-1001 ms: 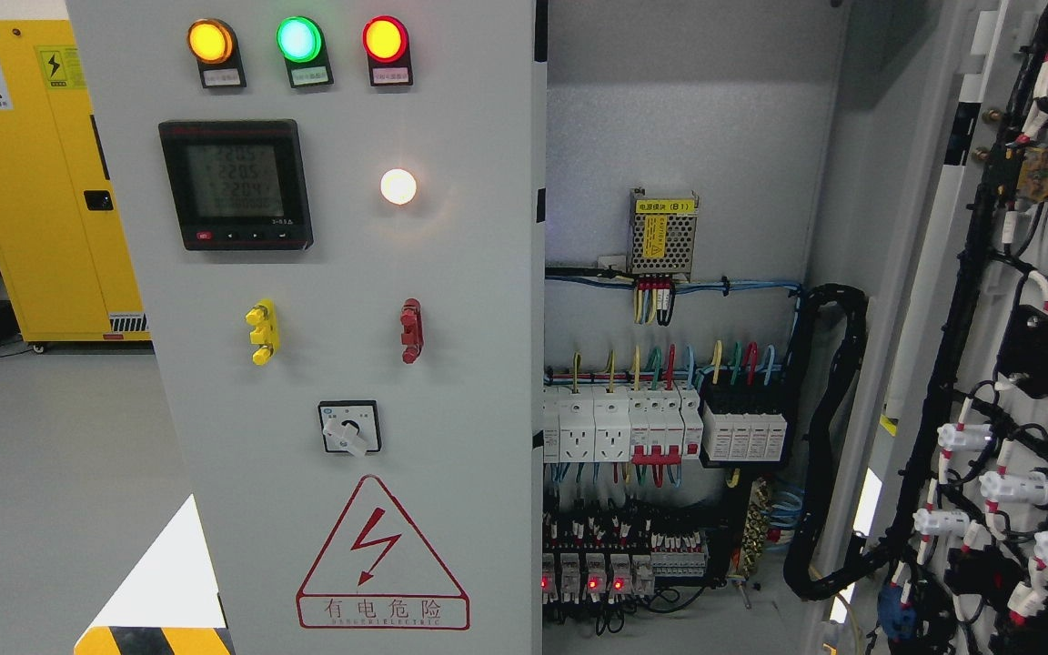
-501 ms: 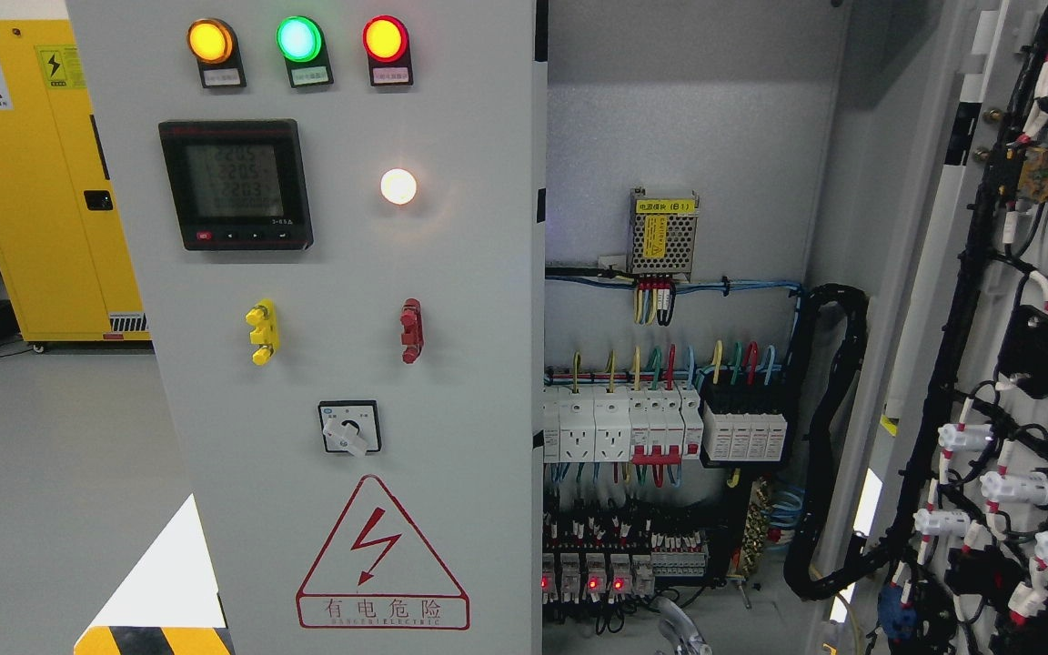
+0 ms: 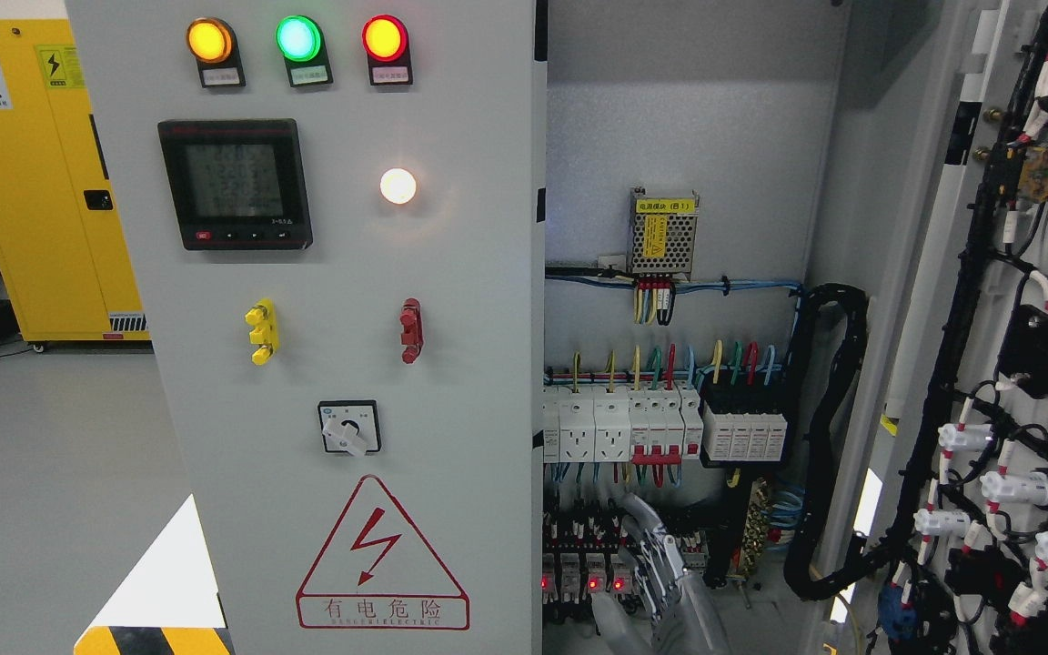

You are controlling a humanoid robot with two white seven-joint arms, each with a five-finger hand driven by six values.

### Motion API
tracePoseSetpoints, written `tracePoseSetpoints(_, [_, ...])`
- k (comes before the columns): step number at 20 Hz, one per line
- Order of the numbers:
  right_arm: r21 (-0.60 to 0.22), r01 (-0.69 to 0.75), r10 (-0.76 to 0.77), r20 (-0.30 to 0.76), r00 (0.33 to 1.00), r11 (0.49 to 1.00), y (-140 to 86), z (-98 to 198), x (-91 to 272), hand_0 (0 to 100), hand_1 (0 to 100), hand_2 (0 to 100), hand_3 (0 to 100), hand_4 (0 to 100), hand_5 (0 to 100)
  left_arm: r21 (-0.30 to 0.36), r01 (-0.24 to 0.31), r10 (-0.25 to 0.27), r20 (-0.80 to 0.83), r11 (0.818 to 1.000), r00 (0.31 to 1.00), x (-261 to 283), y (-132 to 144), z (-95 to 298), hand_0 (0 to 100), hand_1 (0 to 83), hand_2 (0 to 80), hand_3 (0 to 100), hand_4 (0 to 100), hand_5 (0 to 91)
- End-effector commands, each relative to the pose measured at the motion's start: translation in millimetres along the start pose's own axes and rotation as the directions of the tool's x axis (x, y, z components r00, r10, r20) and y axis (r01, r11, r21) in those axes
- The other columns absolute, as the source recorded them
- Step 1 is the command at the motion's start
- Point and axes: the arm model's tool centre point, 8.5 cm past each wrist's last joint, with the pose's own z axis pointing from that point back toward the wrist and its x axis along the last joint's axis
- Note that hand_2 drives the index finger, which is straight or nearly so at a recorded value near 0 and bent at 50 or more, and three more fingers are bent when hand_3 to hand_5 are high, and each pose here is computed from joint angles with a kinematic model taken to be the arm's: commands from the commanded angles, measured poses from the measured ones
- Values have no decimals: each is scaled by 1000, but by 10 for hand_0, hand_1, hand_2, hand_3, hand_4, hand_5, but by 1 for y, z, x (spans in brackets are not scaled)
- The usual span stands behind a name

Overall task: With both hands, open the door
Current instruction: 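Reach the right hand into the gap behind the panel door's inner edge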

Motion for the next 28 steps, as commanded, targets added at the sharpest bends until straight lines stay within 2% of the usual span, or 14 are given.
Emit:
tracePoseSetpoints(1, [0,8,-8,67,998,1000,4,-37,21,0,500,40,0,0,0,-3,0,0,0,1000,1000,0,-3,0,120,556,0,0,0,0])
tracePoseSetpoints(6, [16,-11,10,39,999,1000,2,-64,25,0,500,40,0,0,0,-5,-3,3,5,1000,1000,2,-3,-1,120,556,0,0,0,0])
tracePoseSetpoints(9, [5,-22,21,26,999,1000,-6,-78,24,0,500,40,0,0,0,-22,-4,4,5,1000,1000,2,-14,-3,120,556,0,0,0,0])
tracePoseSetpoints(13, [23,-28,29,-35,999,999,-5,-97,25,0,500,40,0,0,0,-27,-4,4,6,1000,1000,2,-17,-3,120,556,0,0,0,0])
tracePoseSetpoints(19, [43,-38,39,-31,999,998,-5,-112,30,0,500,40,0,0,0,-30,-4,5,15,1000,1000,8,-19,-4,120,556,0,0,0,0])
tracePoseSetpoints(23, [26,-48,48,-31,998,999,-15,-131,35,0,500,40,0,0,0,-39,-5,6,15,999,1000,8,-25,-5,120,556,0,0,0,0])
tracePoseSetpoints(26, [89,-48,52,-36,998,995,-11,-136,35,0,500,40,0,0,0,-40,-5,5,18,999,1000,10,-25,-6,120,556,0,0,0,0])
tracePoseSetpoints(28, [102,-42,49,-63,997,994,-10,-136,34,0,500,40,0,0,0,-40,-5,5,20,999,1000,11,-25,-6,120,556,0,0,0,0])
